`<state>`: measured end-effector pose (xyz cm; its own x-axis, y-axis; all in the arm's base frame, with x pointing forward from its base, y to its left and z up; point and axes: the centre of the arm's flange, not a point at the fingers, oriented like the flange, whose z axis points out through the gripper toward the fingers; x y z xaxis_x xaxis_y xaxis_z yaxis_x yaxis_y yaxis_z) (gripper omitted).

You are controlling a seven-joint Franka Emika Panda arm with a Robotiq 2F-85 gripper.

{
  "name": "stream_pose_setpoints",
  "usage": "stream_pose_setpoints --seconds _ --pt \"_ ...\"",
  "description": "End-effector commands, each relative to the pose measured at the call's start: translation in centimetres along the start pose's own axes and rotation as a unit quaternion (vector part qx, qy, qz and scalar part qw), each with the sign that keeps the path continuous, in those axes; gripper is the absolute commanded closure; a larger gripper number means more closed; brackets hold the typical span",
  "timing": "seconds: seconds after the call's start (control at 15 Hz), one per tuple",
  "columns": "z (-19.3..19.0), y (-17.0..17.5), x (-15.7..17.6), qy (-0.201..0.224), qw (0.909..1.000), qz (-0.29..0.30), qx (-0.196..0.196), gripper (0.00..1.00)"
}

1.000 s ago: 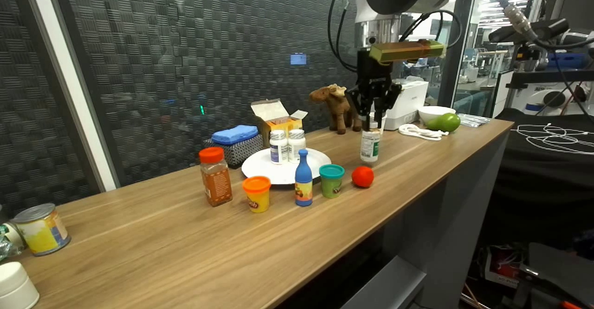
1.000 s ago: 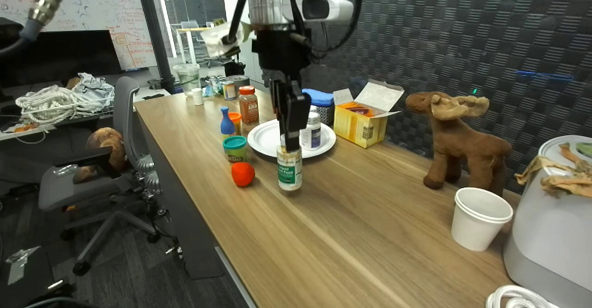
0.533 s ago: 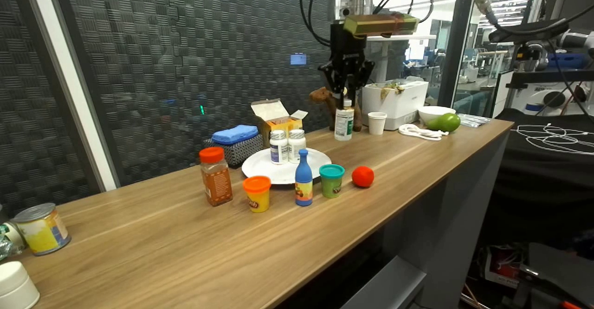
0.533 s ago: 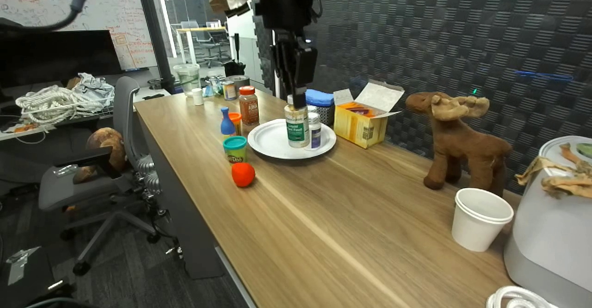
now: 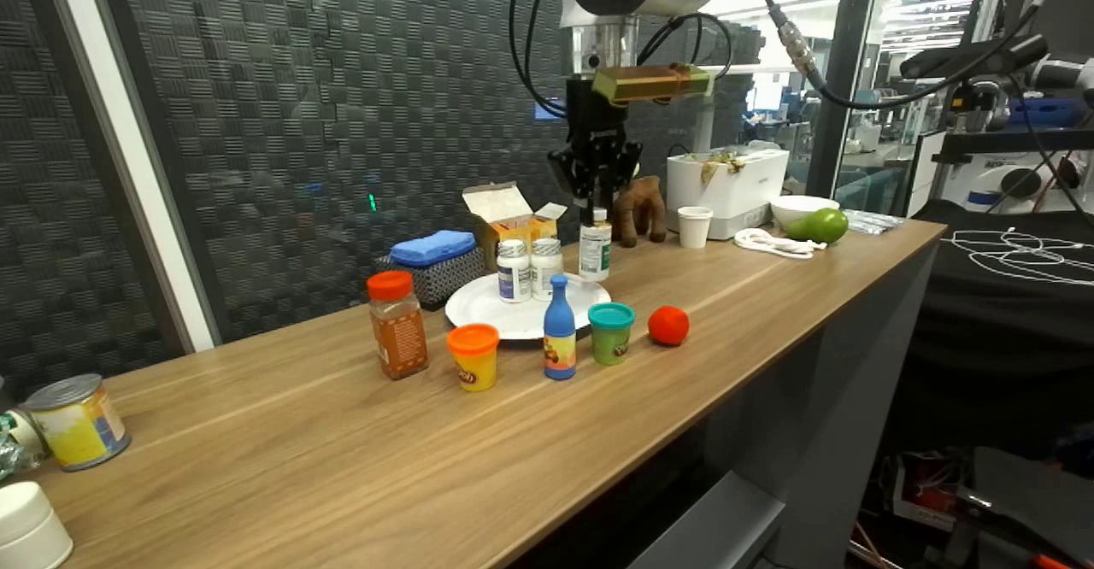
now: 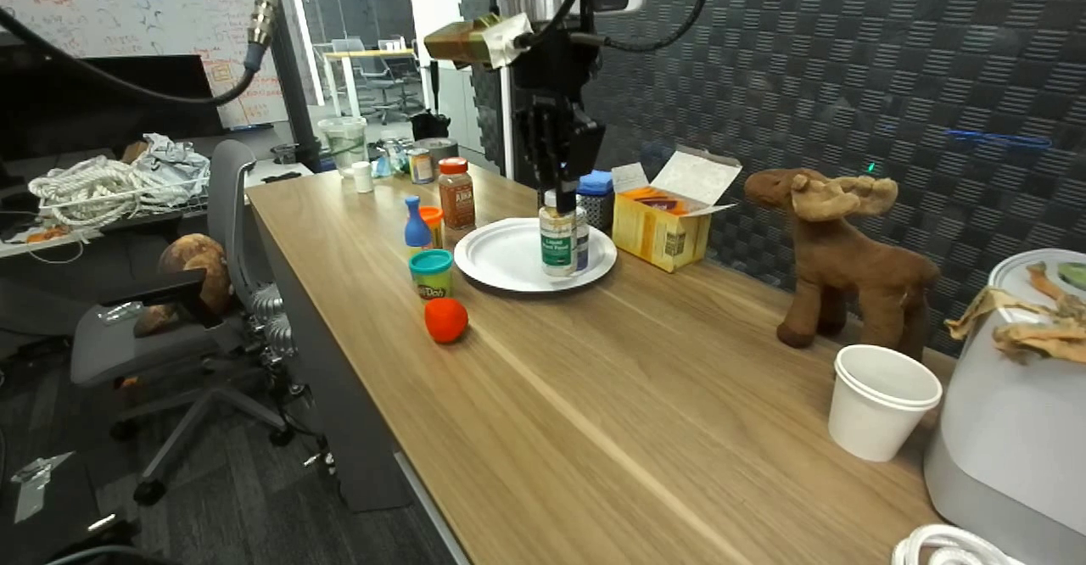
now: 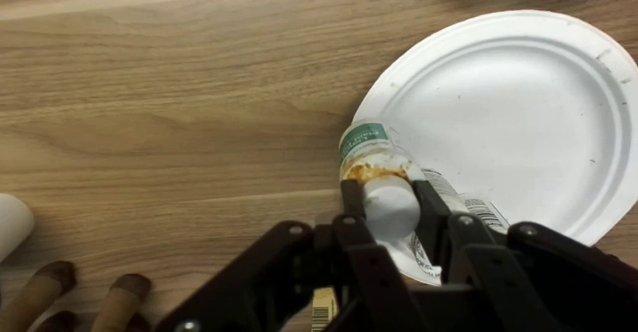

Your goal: Put the bottles and the orange object on the plate

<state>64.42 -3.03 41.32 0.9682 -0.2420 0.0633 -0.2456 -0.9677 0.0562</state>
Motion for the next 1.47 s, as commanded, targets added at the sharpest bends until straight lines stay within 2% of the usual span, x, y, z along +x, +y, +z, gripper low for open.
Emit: stream_pose_setpoints --seconds 0.0,0.6,0.8,1.07,1.13,1.27,1.4 --pt "-0.5 -1.1 2.4 -0.003 0.9996 -0.021 0.021 0.88" --pt "1.7 -2.9 2.3 -0.017 0.9971 -0.064 0.039 0.88" --pt "3.0 -3.1 2.5 -0.021 0.9958 -0.089 0.004 0.88" --pt "3.5 -3.8 2.6 -0.021 0.9922 -0.123 -0.01 0.86" --pt "3.3 -4.1 2.5 -0.022 0.9913 -0.129 -0.01 0.45" --pt "2.9 -4.5 2.3 -0.017 0.99 -0.14 -0.008 0.38" --pt "2.7 -4.9 2.1 -0.013 0.9892 -0.146 -0.009 0.22"
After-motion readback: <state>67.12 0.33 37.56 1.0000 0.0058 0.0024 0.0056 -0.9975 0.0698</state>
